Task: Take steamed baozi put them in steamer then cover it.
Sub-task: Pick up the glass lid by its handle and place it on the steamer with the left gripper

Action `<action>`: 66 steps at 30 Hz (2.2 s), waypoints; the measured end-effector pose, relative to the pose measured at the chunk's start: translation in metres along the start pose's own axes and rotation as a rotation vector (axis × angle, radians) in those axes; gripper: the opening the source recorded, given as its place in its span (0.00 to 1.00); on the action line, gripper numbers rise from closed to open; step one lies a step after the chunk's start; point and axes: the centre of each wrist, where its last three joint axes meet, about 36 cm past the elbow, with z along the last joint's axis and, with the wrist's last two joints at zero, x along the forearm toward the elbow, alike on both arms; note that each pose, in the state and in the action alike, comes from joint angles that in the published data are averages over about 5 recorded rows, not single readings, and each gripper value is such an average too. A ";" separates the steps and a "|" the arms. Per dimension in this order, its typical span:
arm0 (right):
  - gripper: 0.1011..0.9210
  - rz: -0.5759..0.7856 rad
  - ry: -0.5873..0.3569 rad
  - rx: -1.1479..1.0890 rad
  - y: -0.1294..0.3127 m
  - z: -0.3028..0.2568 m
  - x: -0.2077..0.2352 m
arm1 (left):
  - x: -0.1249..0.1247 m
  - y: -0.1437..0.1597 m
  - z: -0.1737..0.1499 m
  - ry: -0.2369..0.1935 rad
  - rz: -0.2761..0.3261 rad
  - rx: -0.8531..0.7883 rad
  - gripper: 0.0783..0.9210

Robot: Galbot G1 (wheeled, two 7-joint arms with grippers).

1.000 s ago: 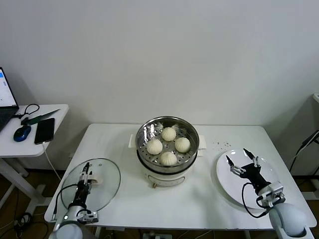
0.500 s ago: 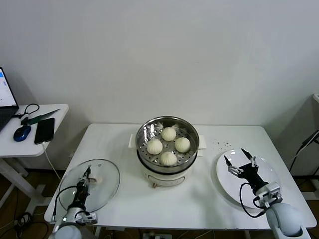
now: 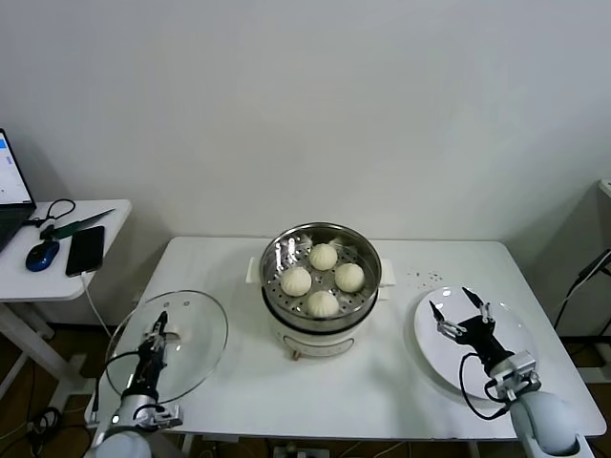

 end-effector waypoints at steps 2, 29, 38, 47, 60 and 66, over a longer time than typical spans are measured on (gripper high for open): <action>0.88 0.003 0.000 0.004 -0.001 0.000 -0.001 | 0.004 0.012 -0.003 0.019 -0.015 -0.005 0.08; 0.88 0.042 -0.007 0.035 -0.015 0.003 -0.020 | -0.009 0.156 -0.126 0.020 -0.171 0.024 0.08; 0.88 0.055 -0.001 0.047 -0.021 0.004 -0.019 | -0.029 0.175 -0.184 -0.062 -0.161 0.044 0.08; 0.88 0.062 0.007 0.055 -0.022 0.006 -0.015 | -0.047 0.177 -0.242 -0.121 -0.139 0.069 0.08; 0.88 0.068 0.014 0.065 -0.022 0.008 -0.011 | -0.064 0.169 -0.310 -0.164 -0.091 0.081 0.08; 0.88 0.070 0.017 0.069 -0.024 0.008 -0.009 | -0.069 0.166 -0.331 -0.170 -0.069 0.064 0.08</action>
